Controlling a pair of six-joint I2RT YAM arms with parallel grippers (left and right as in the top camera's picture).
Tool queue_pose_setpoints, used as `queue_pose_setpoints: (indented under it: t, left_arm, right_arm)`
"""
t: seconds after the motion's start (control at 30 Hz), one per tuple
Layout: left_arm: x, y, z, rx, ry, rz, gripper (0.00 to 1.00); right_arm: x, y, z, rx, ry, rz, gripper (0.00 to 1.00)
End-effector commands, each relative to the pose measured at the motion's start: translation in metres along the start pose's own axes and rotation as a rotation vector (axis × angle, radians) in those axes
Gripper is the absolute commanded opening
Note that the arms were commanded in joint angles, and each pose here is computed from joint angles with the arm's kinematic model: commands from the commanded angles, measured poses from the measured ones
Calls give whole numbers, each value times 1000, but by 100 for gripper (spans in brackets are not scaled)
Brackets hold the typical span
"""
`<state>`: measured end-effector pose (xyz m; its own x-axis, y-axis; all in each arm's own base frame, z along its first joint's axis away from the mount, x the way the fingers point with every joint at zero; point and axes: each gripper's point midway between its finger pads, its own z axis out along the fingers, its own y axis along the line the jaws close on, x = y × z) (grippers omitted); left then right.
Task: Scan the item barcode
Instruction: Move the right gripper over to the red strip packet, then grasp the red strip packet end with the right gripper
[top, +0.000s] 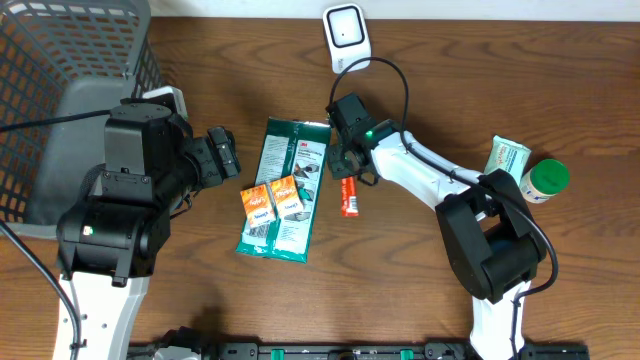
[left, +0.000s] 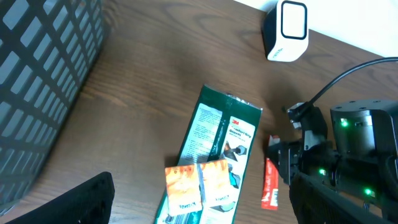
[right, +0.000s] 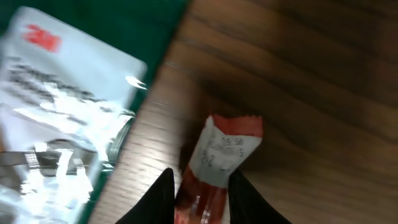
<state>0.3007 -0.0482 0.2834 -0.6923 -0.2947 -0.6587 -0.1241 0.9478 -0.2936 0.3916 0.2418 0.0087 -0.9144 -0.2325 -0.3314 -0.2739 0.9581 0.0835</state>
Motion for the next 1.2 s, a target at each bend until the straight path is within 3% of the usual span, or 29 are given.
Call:
queue_pose_setpoints:
  t: [0.0,0.2,0.4,0.6,0.7,0.77,1.0,1.17]
  left_arm:
    - [-5,2,-4,-11,-20,1,90]
    - [-5,2,-4,-11,-20,1,90]
    - [-5,2,-4,-11,-20,1,90]
    - [-5,2,-4,-11,-20,1,90]
    - [-5,2,-4,-11,-20,1,91]
    - [-5,2,-4,-11,-20,1,90]
    - [-5,2,-4,-11,-20,1,91]
    - [-5,2,-4,-11,-20,1,90]
  right_arm:
    - [6,-25,5,122,10,93,25]
    - [19,-39,3,160,62,195,27]
    - [36,-64,-1,218,120,444,27]
    - [55,-103,-8,272,202,701,34]
    - [59,-108,-9,237,240,743,42]
    - [59,-107,-9,197,263,773,99]
    - [59,-89,-10,50,326,762,96]
    - [53,-99,-37,81,279,746,97]
